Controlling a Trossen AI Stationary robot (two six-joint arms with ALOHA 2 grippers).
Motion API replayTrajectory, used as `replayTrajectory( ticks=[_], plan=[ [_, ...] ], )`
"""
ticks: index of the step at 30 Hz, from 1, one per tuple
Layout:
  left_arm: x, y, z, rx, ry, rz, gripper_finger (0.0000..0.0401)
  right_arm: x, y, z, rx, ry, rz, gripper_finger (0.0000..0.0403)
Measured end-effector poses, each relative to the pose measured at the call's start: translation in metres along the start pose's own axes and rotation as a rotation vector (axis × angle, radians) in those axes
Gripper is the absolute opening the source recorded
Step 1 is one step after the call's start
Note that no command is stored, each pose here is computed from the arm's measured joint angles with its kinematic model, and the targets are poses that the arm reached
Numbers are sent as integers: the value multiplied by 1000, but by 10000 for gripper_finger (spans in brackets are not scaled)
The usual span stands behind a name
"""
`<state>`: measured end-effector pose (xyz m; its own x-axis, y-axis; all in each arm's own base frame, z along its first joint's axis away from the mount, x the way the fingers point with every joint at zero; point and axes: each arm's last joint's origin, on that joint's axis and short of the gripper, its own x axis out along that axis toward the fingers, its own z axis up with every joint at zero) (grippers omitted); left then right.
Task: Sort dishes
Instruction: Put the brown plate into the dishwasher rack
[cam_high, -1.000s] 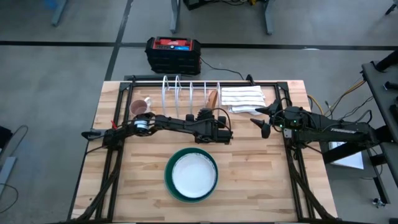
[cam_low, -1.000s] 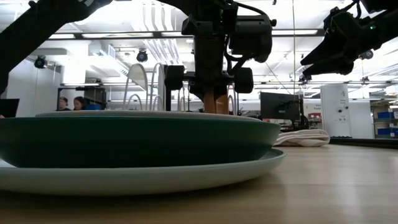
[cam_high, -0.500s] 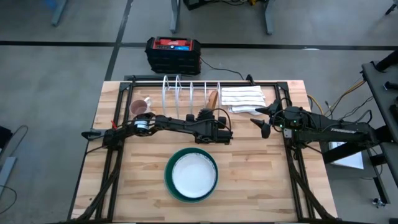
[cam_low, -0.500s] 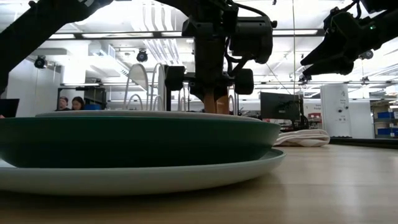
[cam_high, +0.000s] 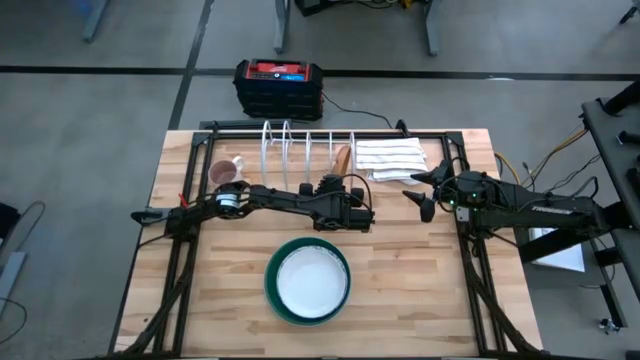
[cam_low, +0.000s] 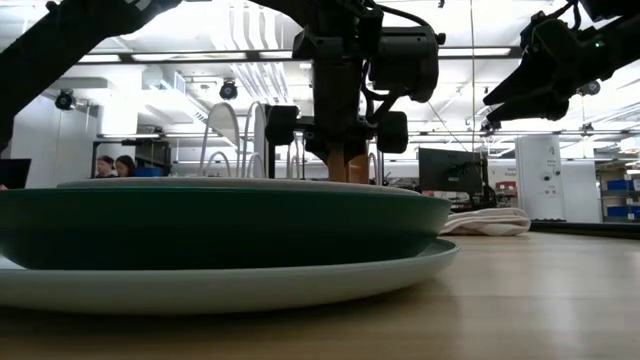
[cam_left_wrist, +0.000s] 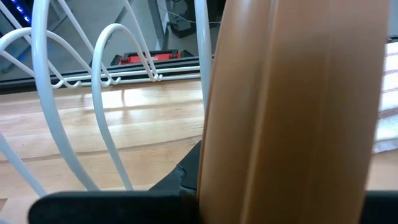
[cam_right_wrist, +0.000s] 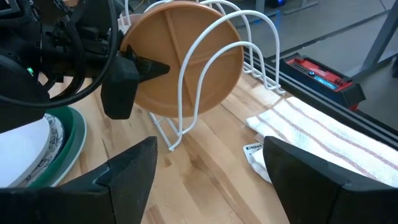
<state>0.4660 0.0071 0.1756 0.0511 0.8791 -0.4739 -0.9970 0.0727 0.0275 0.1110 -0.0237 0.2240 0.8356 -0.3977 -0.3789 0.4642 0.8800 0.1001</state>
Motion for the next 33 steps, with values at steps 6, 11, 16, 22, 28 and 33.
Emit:
replayTrajectory(
  ticks=[6, 11, 16, 22, 28, 33],
  plan=[
    [0, 0, -1, 7, 9, -1, 52, 0, 0, 0, 0, 0, 0, 288],
    [1, 0, -3, 13, 28, -2, 68, 0, 0, 0, 0, 0, 0, 295],
    [1, -1, -3, 0, 28, -7, 85, 0, 0, 0, 0, 0, 0, 290],
    [1, -1, -3, 2, 31, -8, 112, 0, 0, 0, 1, 0, 0, 294],
    [-3, -3, 2, 9, 73, -22, 146, 0, 0, 0, 1, 0, 0, 306],
    [-13, -8, 19, 60, 71, -56, 169, 0, 0, 0, 1, 0, 0, 306]
  ],
)
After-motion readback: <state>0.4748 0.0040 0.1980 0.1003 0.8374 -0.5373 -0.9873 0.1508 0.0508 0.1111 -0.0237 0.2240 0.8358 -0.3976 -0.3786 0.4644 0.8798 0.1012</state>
